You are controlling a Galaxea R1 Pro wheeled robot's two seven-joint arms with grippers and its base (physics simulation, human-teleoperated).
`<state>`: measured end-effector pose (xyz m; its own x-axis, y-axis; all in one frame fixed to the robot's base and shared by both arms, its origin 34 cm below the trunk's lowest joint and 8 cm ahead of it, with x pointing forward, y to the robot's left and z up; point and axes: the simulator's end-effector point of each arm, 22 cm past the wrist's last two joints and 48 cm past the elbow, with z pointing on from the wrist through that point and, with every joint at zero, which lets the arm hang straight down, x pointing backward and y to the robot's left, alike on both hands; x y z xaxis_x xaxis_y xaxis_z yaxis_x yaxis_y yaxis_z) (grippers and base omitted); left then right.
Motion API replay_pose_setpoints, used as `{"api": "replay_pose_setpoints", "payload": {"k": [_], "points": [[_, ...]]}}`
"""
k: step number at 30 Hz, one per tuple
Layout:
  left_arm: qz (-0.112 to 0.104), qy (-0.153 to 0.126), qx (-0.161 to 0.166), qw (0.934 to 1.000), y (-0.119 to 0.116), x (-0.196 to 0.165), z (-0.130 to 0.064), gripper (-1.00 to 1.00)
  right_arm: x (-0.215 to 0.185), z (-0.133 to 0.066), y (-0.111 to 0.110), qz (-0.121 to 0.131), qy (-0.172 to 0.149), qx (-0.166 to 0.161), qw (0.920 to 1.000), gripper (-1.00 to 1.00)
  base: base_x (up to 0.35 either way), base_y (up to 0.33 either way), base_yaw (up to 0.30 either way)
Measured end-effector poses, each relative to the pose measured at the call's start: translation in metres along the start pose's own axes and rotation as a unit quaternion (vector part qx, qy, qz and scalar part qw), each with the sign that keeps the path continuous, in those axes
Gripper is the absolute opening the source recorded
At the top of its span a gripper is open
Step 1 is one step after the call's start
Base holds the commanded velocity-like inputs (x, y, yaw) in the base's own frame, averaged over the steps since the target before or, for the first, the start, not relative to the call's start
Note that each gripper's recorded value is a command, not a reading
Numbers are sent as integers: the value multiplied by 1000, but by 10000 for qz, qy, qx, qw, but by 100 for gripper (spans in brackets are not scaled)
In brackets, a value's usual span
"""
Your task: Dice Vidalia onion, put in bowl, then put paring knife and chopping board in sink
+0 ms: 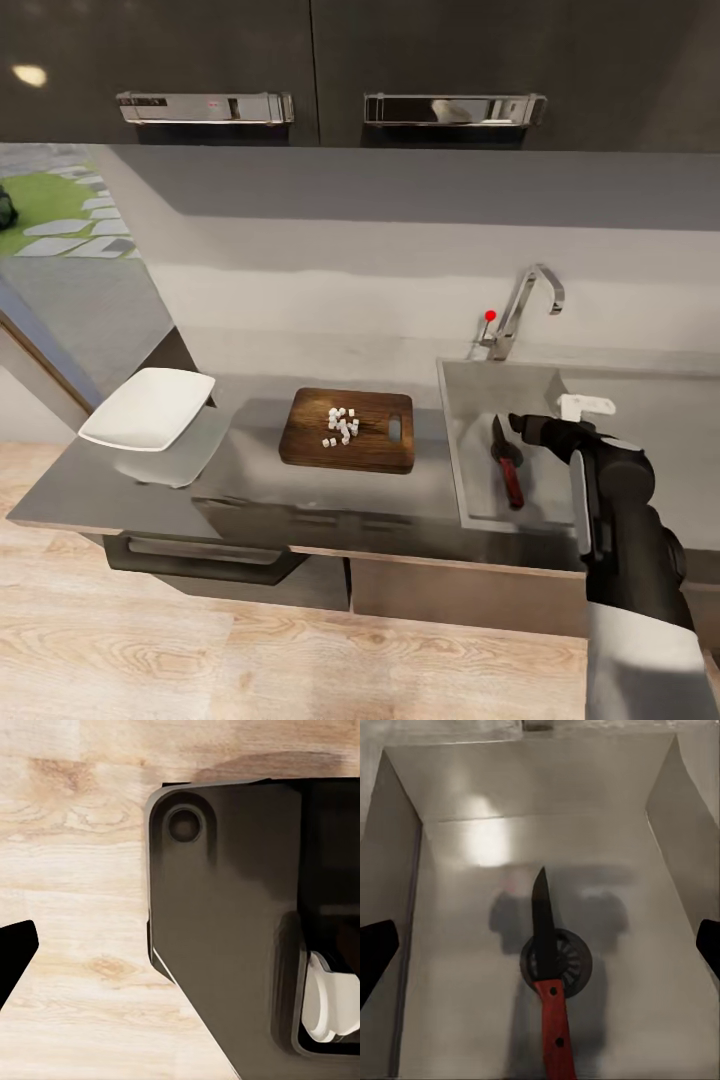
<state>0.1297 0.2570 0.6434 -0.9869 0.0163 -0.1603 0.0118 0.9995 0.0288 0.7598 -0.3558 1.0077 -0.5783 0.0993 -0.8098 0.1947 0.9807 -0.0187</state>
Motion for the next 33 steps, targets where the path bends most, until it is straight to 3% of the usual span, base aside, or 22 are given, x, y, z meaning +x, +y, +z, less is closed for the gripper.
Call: {"api": "replay_pose_setpoints", "payload": {"k": [9,33], "points": [[5,11,-2,10000,1,1,0,100,-3,-6,9,83,-7,-70,9999,100,0,67,0],[2,22,-1,10000,0,2,0,100,0,-5,17,73,27,-258,9996,100,0,296,0]]}}
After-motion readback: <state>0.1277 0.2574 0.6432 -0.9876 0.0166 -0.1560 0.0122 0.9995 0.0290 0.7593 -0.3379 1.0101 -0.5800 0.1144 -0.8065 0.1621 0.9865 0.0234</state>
